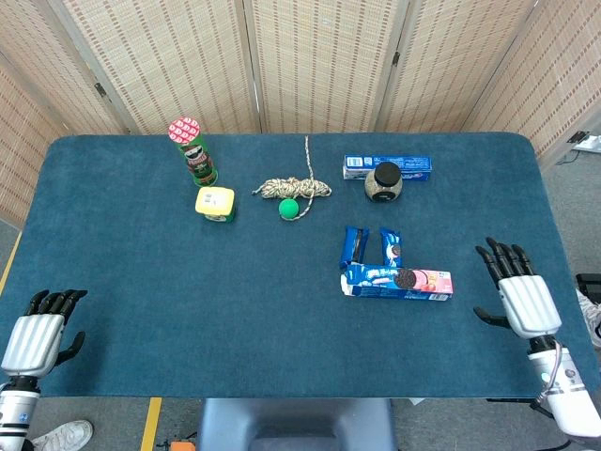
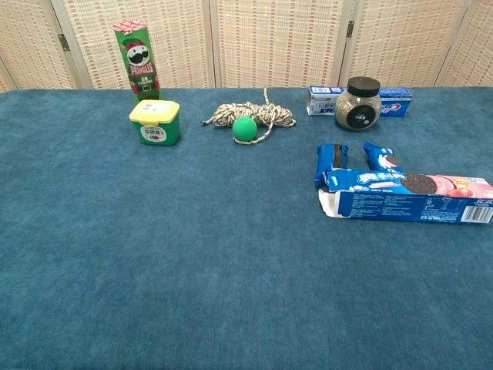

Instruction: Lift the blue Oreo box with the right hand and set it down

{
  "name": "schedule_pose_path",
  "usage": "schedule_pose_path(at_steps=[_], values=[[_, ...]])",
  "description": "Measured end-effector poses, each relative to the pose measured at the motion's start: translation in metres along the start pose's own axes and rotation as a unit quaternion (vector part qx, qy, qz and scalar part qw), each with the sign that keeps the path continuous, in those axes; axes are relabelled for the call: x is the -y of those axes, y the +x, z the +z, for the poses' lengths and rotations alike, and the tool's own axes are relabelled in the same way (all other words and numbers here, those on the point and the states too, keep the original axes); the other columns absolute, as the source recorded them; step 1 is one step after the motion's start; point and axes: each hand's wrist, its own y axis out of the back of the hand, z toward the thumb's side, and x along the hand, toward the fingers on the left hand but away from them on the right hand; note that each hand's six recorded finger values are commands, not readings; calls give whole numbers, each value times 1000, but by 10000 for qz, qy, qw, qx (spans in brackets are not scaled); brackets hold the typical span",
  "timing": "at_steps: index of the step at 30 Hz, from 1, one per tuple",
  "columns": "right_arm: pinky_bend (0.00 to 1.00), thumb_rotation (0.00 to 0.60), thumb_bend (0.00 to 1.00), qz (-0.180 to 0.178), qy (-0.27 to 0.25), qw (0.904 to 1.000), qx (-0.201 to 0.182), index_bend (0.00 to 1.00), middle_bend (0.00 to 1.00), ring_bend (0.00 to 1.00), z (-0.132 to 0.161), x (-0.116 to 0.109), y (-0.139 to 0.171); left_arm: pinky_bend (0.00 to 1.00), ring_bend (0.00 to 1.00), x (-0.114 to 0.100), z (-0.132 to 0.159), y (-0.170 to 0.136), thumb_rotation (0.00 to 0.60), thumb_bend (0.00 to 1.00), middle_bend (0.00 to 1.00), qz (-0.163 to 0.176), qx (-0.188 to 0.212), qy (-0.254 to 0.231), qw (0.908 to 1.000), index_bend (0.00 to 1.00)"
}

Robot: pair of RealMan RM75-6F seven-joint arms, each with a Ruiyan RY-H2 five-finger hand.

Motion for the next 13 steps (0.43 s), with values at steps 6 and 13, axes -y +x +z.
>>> schedule_pose_path(at_steps=[6,13], values=[[0,600,210,-515,-199,9962,673,0,0,0,-11,4,38,152,213,-5,-3,-7,600,403,222,83,38,-69,9999,202],[0,600,210,-274,-626,9950,723,0,0,0,-24,13,35,151,214,-5,-3,-5,600,402,222,72,33,-58,10000,201]])
